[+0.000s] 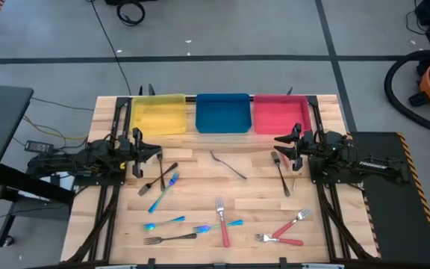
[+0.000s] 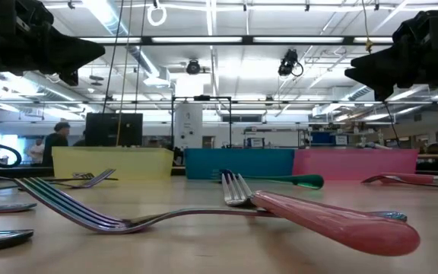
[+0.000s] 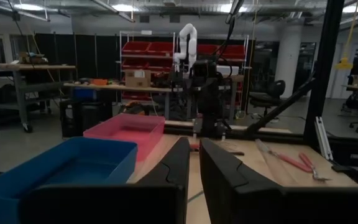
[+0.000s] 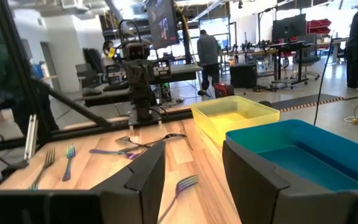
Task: Sort silverware by color (type)
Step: Put the pink fork into the pink bin
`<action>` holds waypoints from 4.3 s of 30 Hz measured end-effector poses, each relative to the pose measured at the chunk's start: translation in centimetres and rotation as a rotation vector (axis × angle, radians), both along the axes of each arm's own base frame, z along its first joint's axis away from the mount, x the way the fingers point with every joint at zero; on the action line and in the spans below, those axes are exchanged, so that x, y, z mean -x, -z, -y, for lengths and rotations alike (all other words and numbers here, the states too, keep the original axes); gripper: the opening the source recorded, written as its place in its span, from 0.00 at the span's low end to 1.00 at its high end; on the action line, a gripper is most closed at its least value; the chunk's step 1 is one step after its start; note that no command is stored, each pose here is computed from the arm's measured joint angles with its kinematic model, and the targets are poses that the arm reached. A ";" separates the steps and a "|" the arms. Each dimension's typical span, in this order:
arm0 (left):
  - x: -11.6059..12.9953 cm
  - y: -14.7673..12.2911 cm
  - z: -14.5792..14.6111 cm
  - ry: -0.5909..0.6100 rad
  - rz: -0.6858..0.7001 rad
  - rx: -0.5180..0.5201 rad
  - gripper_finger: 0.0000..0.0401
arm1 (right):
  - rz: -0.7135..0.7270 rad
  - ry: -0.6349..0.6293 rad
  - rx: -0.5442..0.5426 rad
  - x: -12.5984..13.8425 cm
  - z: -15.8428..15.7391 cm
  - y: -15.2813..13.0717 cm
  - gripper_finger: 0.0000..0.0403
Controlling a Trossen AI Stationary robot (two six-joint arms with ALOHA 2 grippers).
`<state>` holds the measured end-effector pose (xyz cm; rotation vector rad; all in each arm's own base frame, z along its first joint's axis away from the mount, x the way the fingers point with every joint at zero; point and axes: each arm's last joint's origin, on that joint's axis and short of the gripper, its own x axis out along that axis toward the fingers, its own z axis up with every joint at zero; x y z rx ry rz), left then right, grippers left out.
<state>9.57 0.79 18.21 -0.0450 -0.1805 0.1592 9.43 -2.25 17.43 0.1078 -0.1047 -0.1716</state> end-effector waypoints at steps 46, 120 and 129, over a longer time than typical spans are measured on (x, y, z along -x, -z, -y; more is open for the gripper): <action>0.1 0.1 -0.4 -0.095 0.029 0.197 0.10 | 0.173 0.513 0.267 1.2 1.3 -2.6 0.42; 0.2 -0.2 -0.9 -0.168 0.062 0.151 0.10 | -1.381 0.695 -0.990 -5.8 -1.5 1.0 0.42; 0.2 0.1 -0.9 -0.170 0.023 0.152 0.10 | -1.414 0.732 -0.960 -6.9 -1.4 2.4 0.42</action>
